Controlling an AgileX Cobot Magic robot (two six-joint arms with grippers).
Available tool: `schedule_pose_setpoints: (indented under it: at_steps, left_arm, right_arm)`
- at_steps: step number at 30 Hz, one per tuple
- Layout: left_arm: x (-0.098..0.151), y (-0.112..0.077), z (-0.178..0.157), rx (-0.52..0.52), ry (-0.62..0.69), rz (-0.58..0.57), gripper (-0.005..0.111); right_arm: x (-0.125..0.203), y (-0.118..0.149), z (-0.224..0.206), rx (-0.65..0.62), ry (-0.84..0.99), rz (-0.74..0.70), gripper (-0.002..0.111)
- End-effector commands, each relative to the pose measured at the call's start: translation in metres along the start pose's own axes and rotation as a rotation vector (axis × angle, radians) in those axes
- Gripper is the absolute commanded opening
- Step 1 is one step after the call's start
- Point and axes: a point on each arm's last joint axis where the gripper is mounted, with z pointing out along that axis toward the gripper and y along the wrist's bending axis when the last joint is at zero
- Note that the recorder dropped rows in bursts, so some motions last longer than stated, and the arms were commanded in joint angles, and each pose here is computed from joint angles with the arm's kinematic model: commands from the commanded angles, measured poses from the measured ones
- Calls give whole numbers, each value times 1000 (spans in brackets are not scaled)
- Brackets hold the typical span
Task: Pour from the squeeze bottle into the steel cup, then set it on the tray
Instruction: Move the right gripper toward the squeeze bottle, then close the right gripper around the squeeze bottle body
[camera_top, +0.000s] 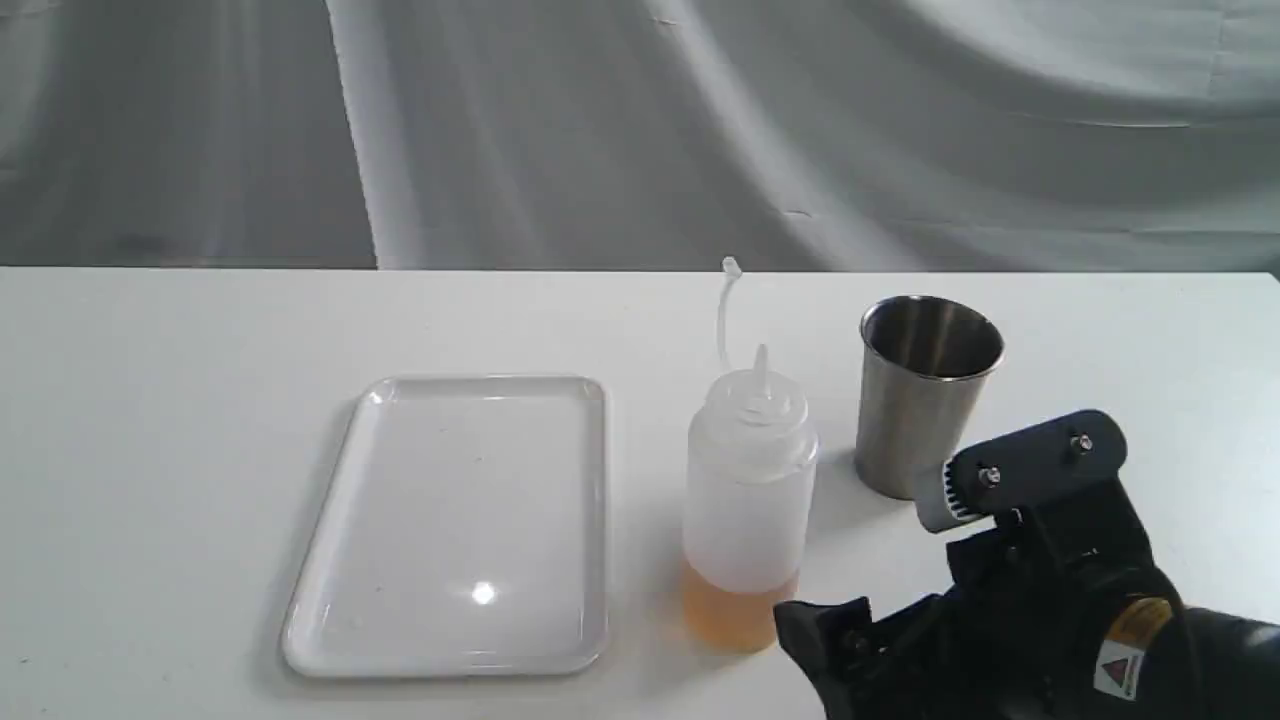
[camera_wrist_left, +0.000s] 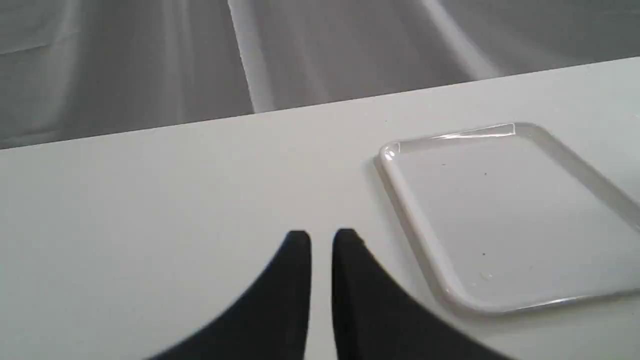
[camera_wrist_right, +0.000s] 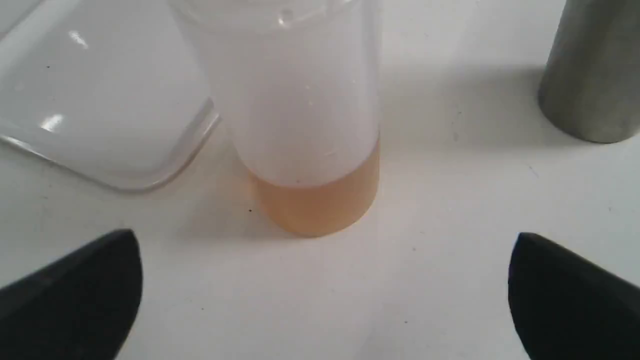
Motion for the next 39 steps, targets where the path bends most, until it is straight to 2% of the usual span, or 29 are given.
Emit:
schedule_pose_setpoints:
  at_steps: [1,20,27,39]
  left_arm:
    - [1,0,0,2,-7,-1,8]
    - [1,0,0,2,-7,-1,8]
    - [1,0,0,2,-7,-1,8]
    - [1,0,0,2,-7,-1,8]
  right_arm:
    - [1,0,0,1,-8,2,105]
    - [-2,0,2,2,-50,-36,105]
    - [5,0,22,14,-5,-56,105]
    - [-23,6,65,10,-14,-67,105]
